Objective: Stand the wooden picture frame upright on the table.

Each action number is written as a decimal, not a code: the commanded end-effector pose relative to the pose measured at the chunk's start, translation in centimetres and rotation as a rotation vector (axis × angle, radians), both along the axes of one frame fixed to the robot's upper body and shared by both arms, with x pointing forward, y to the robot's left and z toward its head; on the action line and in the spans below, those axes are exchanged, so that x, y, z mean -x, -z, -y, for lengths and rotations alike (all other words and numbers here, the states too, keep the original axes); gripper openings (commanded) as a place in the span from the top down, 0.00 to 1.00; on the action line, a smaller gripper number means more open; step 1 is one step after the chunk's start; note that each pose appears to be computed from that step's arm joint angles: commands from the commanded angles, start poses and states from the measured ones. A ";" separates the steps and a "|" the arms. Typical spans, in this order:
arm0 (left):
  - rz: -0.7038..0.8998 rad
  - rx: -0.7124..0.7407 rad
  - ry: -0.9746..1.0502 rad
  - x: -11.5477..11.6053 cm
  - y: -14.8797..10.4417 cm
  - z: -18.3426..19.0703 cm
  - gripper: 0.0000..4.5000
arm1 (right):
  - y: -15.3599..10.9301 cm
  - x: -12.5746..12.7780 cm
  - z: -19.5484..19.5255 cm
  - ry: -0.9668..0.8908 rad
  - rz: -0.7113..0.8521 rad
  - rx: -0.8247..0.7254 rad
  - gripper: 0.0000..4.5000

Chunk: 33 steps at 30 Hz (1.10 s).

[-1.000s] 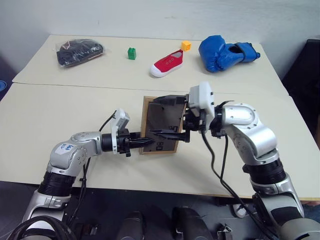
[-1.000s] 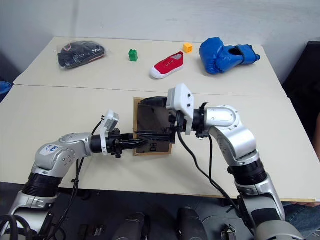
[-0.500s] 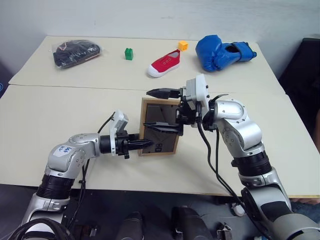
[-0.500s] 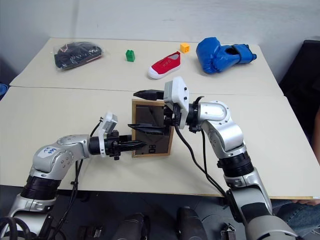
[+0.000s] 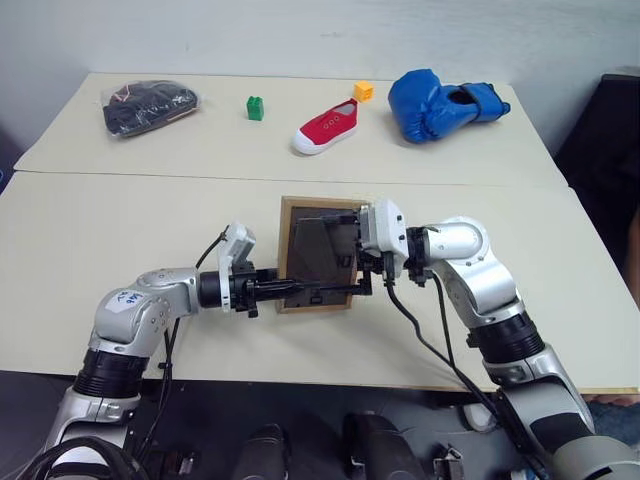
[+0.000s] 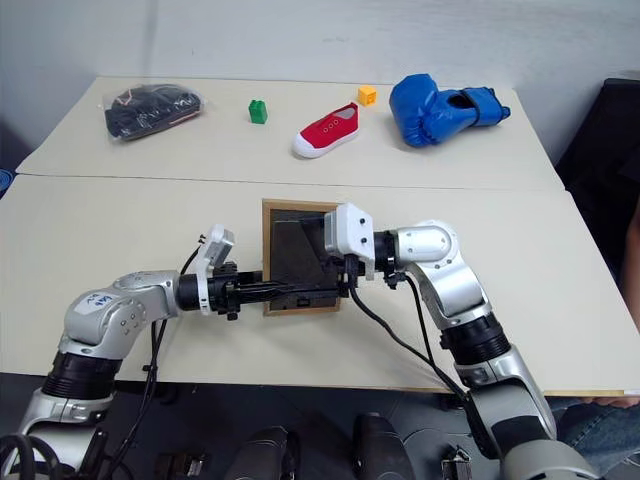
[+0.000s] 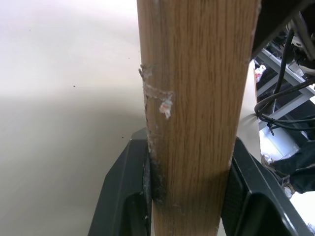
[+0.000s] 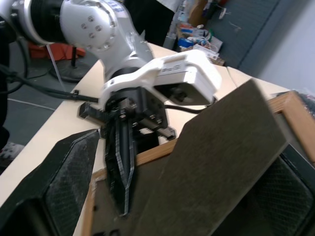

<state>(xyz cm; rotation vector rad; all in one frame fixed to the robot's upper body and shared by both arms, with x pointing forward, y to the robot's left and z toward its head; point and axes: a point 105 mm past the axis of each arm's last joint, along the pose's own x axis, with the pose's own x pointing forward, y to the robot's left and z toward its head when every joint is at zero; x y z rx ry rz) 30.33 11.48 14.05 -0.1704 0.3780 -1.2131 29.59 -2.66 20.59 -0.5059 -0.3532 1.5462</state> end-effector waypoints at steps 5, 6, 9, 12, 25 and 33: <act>-0.117 0.111 0.017 0.4 -1.9 -0.3 0.72 | -2.3 2.7 1.5 -0.071 0.112 -0.060 0.00; -0.147 0.112 0.013 0.5 -1.8 -0.5 0.72 | -2.5 3.0 1.9 -0.070 0.119 -0.071 0.00; -0.235 0.129 -0.020 0.4 -1.5 -1.4 0.72 | -2.7 3.7 3.0 -0.060 0.217 -0.088 0.00; -0.272 0.176 -0.043 0.1 -2.1 -1.7 0.72 | -2.2 3.8 3.7 -0.041 0.246 -0.082 0.00; -0.663 0.130 0.074 2.8 -2.9 -2.7 0.72 | -2.3 -1.8 9.6 0.209 0.607 0.046 0.00; -0.806 0.249 0.131 2.3 -4.6 -1.9 0.72 | -0.7 -2.3 6.7 0.186 0.940 0.016 0.00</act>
